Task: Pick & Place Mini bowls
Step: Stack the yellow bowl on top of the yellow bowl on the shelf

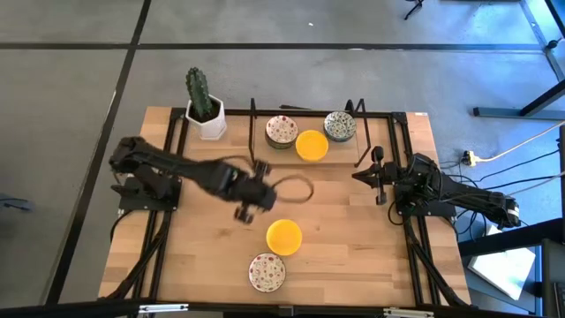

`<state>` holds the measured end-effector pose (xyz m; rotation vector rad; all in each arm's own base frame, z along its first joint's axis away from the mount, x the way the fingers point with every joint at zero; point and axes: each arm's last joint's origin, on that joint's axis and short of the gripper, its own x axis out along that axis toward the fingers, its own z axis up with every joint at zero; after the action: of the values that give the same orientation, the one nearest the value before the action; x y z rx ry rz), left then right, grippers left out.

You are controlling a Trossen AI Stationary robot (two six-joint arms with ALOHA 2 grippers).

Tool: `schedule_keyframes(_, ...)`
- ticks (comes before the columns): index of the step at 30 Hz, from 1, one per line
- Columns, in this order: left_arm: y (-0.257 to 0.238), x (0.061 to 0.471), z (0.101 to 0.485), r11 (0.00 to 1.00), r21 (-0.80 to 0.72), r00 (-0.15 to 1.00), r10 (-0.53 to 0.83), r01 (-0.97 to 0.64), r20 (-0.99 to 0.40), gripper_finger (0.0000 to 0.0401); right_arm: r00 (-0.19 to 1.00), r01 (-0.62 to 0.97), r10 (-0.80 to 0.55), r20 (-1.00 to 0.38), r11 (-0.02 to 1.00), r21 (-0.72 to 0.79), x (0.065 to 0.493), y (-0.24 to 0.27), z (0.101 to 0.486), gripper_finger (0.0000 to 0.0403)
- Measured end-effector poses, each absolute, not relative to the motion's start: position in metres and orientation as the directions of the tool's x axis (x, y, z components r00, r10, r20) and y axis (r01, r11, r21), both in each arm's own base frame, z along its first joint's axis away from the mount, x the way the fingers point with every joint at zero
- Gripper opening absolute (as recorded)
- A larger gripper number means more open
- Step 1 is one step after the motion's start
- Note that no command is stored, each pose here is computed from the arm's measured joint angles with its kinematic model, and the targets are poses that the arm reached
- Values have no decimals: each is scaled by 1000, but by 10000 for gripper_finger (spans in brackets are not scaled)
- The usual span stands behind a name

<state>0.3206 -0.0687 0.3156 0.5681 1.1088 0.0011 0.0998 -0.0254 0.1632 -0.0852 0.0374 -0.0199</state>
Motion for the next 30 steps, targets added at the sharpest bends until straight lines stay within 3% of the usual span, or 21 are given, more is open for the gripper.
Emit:
schedule_keyframes(3, -86, 304, 298, 832, 387, 493, 162, 398, -855, 2, 999, 19, -22, -36, 997, -78, 100, -25, 163, 17)
schedule_keyframes(8, -100, 294, 274, 853, 326, 593, 24, 407, -804, 3, 999, 19, -22, -37, 996, -85, 100, -25, 163, 17)
schedule_keyframes(13, -105, 293, 253, 875, 327, 618, 41, 357, -785, 3, 999, 18, -22, -37, 996, -86, 100, -25, 163, 17)
schedule_keyframes(17, -105, 292, 242, 806, 408, 622, 65, 428, -780, 3, 999, 20, -22, -38, 998, -55, 100, -25, 163, 17)
schedule_keyframes(22, -100, 301, 244, 624, 472, 754, -315, 623, -577, 3, 999, 20, -22, -38, 999, -44, 100, -25, 163, 17)
schedule_keyframes(30, -40, 304, 234, 697, 497, 856, -407, 517, -319, 3, 999, 21, -22, -39, 1000, -20, 100, -25, 163, 17)
